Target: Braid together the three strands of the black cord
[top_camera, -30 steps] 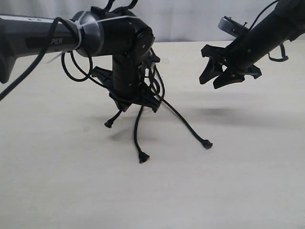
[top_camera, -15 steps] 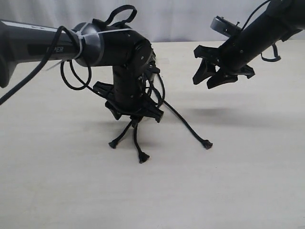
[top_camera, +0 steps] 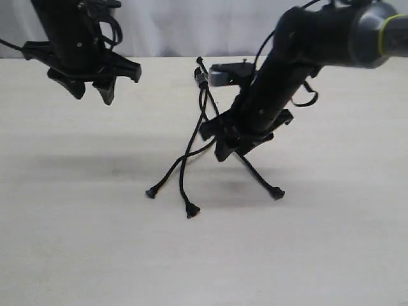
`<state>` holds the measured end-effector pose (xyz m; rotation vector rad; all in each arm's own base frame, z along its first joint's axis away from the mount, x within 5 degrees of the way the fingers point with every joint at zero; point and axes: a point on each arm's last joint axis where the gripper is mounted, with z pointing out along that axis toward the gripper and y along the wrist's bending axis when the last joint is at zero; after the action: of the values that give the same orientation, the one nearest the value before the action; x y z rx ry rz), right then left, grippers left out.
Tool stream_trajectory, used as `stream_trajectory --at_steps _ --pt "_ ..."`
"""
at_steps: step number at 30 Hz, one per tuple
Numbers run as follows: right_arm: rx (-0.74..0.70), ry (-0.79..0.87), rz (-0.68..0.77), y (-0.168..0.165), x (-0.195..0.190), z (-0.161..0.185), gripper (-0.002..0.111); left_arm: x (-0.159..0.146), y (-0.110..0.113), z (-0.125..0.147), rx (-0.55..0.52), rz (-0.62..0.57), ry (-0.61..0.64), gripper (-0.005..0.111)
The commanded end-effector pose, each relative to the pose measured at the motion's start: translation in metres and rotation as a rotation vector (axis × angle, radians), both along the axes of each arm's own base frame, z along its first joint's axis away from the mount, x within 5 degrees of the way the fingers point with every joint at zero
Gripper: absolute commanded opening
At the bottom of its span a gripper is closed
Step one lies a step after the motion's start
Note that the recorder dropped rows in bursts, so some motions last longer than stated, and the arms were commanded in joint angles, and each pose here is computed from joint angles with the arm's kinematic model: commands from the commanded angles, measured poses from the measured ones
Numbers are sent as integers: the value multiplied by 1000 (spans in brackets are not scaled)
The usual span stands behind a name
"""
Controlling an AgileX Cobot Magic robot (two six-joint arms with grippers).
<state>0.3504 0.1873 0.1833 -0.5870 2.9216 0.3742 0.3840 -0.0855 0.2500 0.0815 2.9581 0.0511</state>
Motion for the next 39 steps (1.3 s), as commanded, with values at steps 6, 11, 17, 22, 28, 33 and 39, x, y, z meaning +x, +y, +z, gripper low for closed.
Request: stream_trajectory --at_steps 6,11,17,22,28,33,39 --pt "-106 -133 100 73 -37 -19 46 -45 10 -32 -101 -72 76 49" --pt "-105 -124 121 89 -45 -37 46 -60 23 -35 -136 -49 58 49" --pt "-145 -128 114 90 -43 -52 46 -63 55 -28 -332 46 41 49" --pt "-163 -106 119 91 -44 -63 44 -65 63 -26 -355 72 33 49" --pt "-169 -148 151 86 -43 -42 4 -63 61 -26 -357 77 18 49" --pt "-143 -101 65 37 -17 -16 4 -68 23 -50 -335 46 -76 49" --pt "-21 -59 166 57 -28 -18 25 -67 17 -51 -346 87 -100 49"
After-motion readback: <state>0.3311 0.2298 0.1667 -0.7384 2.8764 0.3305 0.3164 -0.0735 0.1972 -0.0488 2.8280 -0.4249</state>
